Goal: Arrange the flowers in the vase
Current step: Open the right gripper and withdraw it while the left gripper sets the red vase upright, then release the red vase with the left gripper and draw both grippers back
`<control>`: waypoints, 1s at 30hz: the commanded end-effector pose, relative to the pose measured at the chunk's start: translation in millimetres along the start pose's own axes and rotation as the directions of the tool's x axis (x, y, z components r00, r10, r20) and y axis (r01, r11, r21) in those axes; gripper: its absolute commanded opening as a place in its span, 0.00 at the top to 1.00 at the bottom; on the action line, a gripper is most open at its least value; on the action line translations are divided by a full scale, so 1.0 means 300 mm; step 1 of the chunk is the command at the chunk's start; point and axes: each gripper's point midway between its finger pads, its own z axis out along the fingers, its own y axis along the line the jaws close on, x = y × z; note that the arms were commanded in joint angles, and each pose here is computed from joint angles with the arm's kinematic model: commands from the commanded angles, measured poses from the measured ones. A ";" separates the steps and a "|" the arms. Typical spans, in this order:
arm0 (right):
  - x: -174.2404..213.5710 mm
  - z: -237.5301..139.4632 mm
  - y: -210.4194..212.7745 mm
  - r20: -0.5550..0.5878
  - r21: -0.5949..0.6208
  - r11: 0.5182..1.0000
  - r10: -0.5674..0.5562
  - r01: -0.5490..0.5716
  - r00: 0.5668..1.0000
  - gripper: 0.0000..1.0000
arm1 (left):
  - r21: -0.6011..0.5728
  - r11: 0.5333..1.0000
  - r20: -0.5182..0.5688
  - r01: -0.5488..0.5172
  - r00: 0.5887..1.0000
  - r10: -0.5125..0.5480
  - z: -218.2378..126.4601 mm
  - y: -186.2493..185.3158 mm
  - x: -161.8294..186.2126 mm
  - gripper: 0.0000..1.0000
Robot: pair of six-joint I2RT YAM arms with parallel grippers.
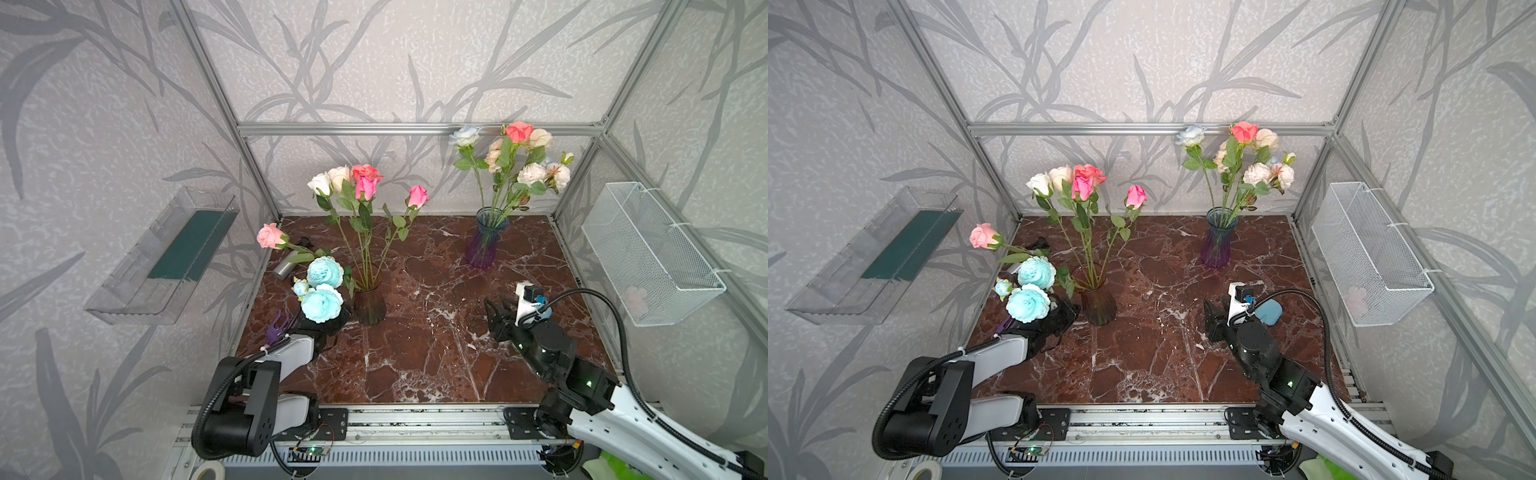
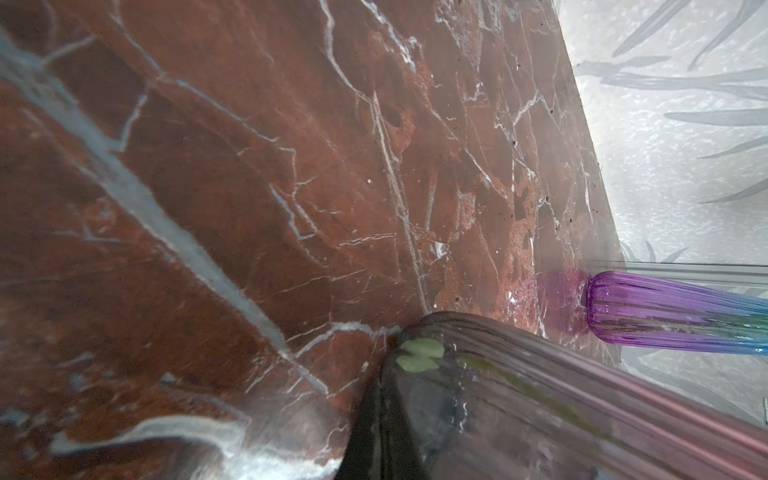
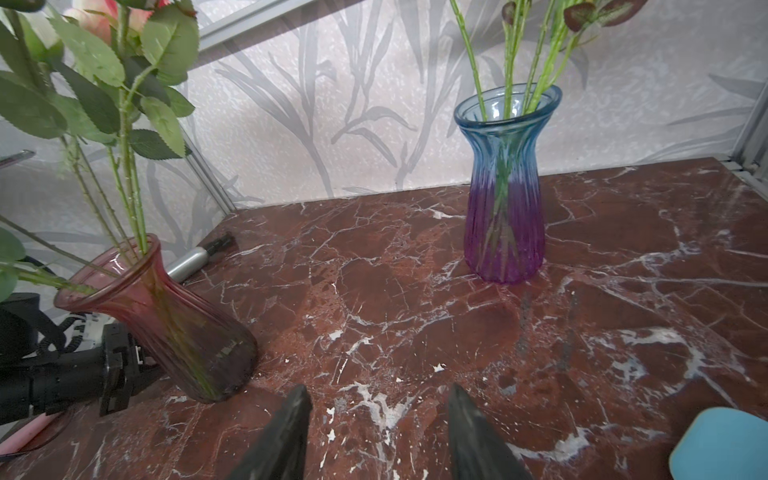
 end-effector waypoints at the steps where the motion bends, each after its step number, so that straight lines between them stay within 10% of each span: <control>1: -0.009 -0.001 -0.015 -0.010 0.015 1.000 0.005 -0.005 1.000 0.47 | 0.084 0.996 0.003 -0.025 1.000 0.025 0.021 -0.090 -0.015 1.00; 30: 0.015 -0.030 -0.136 -0.045 0.121 0.992 0.039 -0.033 0.998 0.46 | 0.256 0.959 -0.113 -0.124 0.981 0.157 0.238 -0.440 0.206 1.00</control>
